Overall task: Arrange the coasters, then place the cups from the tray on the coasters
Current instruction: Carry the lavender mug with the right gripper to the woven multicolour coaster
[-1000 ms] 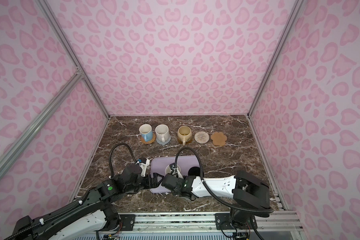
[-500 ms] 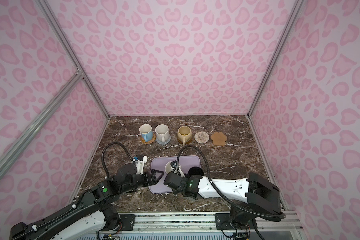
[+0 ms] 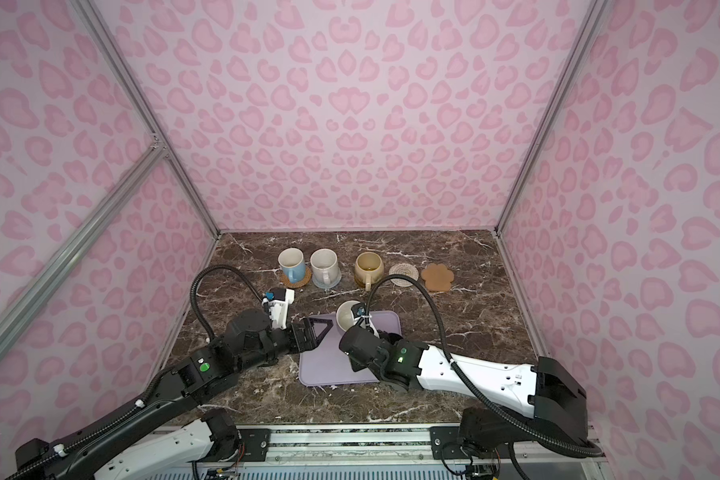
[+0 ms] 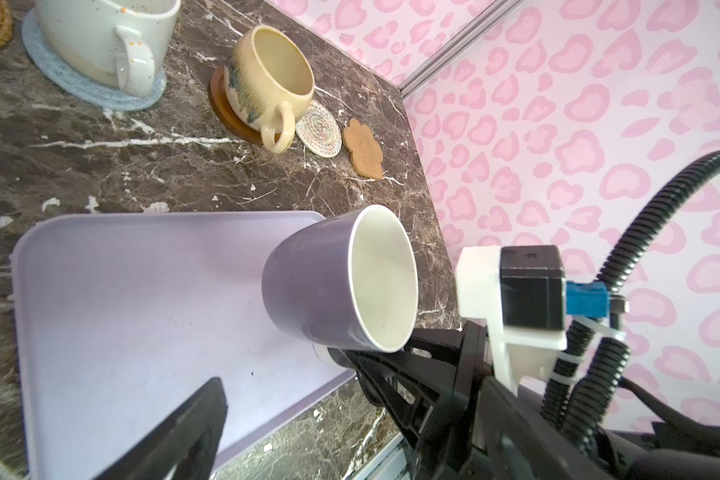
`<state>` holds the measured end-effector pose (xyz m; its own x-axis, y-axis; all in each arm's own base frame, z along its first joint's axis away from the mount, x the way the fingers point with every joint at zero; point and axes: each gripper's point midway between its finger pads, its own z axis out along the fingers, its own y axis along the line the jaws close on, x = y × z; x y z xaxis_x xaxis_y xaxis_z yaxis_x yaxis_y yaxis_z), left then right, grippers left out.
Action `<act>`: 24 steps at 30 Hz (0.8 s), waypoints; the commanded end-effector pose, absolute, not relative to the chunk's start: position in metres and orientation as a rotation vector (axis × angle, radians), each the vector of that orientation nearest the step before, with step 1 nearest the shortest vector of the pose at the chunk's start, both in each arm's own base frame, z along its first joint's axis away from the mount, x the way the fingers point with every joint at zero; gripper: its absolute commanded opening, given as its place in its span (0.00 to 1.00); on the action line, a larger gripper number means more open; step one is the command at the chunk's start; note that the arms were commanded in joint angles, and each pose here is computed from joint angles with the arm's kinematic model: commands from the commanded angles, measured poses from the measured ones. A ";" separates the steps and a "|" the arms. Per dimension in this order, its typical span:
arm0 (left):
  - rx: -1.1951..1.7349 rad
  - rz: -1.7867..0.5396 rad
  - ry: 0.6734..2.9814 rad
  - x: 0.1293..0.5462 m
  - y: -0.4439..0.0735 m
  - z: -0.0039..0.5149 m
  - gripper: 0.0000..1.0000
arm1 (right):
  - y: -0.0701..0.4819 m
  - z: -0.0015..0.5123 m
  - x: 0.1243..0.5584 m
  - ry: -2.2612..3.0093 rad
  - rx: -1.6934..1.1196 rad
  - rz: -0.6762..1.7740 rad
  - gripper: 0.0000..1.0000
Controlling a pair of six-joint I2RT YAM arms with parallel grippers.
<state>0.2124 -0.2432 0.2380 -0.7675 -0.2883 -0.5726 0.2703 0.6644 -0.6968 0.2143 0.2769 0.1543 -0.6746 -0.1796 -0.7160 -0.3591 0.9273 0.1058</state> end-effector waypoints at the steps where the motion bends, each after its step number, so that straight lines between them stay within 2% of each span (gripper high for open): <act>1: 0.043 -1.130 2.111 0.222 -0.260 0.271 0.97 | 0.270 0.173 0.228 2.260 -0.349 0.289 0.00; 11: 0.050 -1.025 2.089 0.257 -0.280 0.297 0.97 | 0.213 0.198 0.271 2.247 -0.151 0.207 0.00; 24: 0.040 -0.946 2.124 0.320 -0.322 0.291 0.97 | 0.147 0.180 0.334 2.343 0.094 0.064 0.00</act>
<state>0.3089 -0.3141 0.2851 -0.7016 -0.2652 -0.6614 0.3078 0.7244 -0.6169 0.3195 0.1491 0.1754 -0.7128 0.0669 -0.6982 0.0277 0.9974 0.0672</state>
